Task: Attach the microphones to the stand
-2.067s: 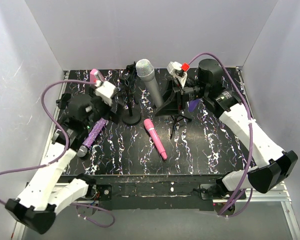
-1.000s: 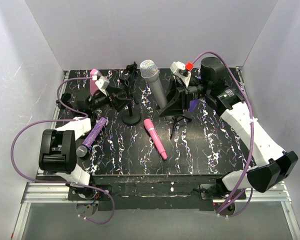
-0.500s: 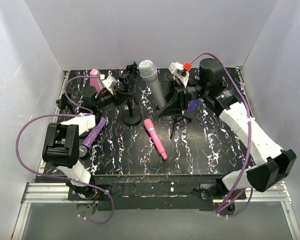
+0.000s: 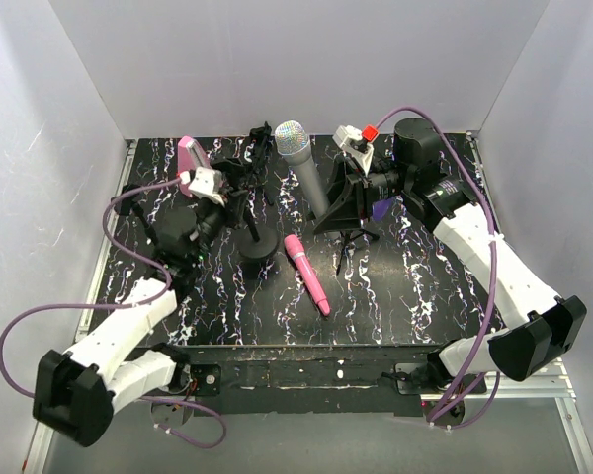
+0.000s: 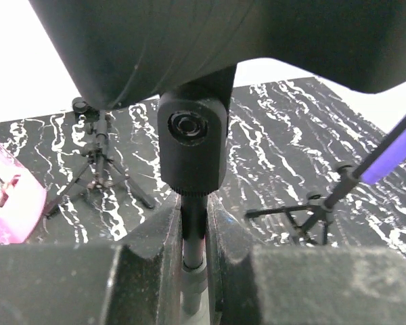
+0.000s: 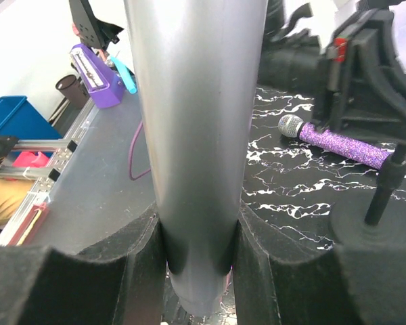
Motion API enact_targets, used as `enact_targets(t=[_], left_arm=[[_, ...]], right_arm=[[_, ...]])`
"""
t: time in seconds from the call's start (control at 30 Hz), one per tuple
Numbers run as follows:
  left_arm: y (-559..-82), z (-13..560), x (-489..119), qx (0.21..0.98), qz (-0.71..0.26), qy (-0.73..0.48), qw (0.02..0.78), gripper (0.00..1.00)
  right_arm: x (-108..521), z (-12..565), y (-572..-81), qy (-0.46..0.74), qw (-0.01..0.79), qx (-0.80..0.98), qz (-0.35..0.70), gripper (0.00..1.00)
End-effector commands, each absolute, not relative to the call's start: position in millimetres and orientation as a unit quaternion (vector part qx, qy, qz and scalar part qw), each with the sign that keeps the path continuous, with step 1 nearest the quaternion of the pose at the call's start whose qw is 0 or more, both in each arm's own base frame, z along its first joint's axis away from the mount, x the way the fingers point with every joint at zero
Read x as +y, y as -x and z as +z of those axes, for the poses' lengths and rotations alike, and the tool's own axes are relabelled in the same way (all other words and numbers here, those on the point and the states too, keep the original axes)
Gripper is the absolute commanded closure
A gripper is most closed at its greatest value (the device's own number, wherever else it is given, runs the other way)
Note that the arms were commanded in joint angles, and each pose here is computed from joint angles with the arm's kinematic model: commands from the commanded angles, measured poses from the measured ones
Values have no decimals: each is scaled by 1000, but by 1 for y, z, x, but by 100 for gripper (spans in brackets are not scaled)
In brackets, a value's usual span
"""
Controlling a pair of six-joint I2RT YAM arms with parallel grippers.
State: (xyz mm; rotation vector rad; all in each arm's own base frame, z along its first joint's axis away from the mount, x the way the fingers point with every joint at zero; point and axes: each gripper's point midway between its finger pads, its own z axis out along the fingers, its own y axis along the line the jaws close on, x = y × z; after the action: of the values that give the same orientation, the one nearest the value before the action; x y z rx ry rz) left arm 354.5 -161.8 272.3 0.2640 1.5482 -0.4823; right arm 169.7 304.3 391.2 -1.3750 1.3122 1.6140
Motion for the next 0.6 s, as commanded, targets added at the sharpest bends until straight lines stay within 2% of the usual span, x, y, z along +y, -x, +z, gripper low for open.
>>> enact_targets(t=[0.0,0.2,0.5,0.53,0.57], left_arm=[[-343,270,-146,694,-135,0,707,100],[-338,248,-177,688,-114,-34,716,100],[-325,219,-175,695,-116,-44,708,99],[-323,216,-176,699,-119,-48,704,91],[-320,217,-176,700,-126,-48,701,76]], right_arm=[[306,401,-165,536,333,475,613,99],[307,391,-167,533,336,487,605,99],[308,377,-169,532,330,497,601,99],[309,377,-170,534,331,496,600,99],[310,375,-170,534,329,497,600,99]])
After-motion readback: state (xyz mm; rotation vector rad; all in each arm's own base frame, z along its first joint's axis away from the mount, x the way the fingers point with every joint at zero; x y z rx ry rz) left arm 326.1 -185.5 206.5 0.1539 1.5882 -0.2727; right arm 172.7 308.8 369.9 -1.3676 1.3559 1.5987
